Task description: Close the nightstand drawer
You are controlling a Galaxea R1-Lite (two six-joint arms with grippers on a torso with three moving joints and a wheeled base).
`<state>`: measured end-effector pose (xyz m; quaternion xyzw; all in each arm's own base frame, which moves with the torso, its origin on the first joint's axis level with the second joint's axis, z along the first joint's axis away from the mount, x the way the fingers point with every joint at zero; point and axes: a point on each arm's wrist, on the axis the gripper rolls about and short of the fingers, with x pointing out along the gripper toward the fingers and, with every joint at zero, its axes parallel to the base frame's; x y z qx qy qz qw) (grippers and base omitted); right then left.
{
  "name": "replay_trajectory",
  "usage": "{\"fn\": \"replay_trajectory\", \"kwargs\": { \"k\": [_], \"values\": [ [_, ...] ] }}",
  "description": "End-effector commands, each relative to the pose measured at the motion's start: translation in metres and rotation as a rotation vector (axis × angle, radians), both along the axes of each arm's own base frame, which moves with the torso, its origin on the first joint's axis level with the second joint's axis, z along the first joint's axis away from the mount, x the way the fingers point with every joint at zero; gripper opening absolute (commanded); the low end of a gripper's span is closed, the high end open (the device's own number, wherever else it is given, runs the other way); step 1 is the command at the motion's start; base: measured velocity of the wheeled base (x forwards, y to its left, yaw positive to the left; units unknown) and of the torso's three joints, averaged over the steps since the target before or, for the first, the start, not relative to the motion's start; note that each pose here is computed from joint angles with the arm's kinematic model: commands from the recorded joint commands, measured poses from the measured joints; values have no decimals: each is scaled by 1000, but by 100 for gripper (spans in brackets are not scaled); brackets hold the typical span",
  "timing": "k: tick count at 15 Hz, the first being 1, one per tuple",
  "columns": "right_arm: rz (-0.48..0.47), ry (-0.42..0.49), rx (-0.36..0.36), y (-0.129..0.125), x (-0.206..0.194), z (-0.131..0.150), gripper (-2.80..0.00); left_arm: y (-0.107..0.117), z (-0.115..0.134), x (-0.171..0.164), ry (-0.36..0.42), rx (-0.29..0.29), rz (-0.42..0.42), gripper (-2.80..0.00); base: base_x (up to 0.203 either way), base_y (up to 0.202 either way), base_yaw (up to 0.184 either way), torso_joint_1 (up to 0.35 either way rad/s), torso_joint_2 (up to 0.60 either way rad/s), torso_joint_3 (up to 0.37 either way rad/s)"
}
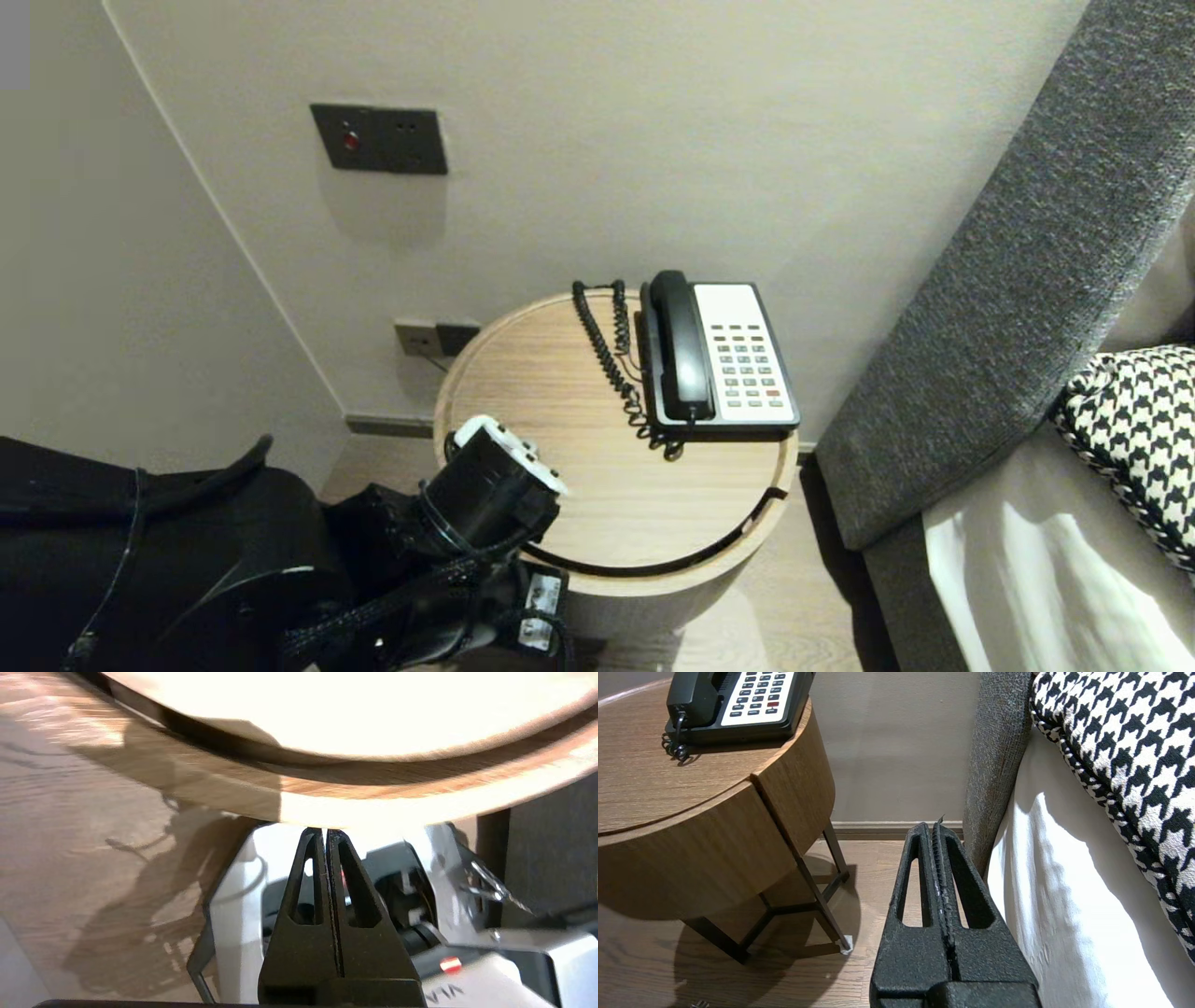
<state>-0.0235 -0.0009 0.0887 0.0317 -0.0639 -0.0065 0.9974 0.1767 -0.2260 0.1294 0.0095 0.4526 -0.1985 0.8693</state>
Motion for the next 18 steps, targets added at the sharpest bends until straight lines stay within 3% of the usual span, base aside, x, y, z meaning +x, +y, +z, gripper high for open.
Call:
{"fn": "replay_trajectory", "kwargs": {
  "k": [1, 6, 11, 16, 18],
  "values": [
    [0, 39, 0, 0, 3, -11, -280, 4, 1, 8, -3, -2, 27, -280, 0, 0, 0, 0, 0, 0],
    [0, 39, 0, 0, 3, -11, -280, 4, 6, 16, -1, -42, 28, -280, 0, 0, 0, 0, 0, 0],
    [0, 39, 0, 0, 3, -11, -280, 9, 2, 11, 14, -27, 25, -280, 0, 0, 0, 0, 0, 0],
    [0, 39, 0, 0, 3, -11, -280, 38, -9, -15, 54, 24, 20, -280, 0, 0, 0, 0, 0, 0],
    [0, 39, 0, 0, 3, -11, -280, 59, -17, -32, 80, 56, 27, -280, 0, 0, 0, 0, 0, 0]
  ]
}}
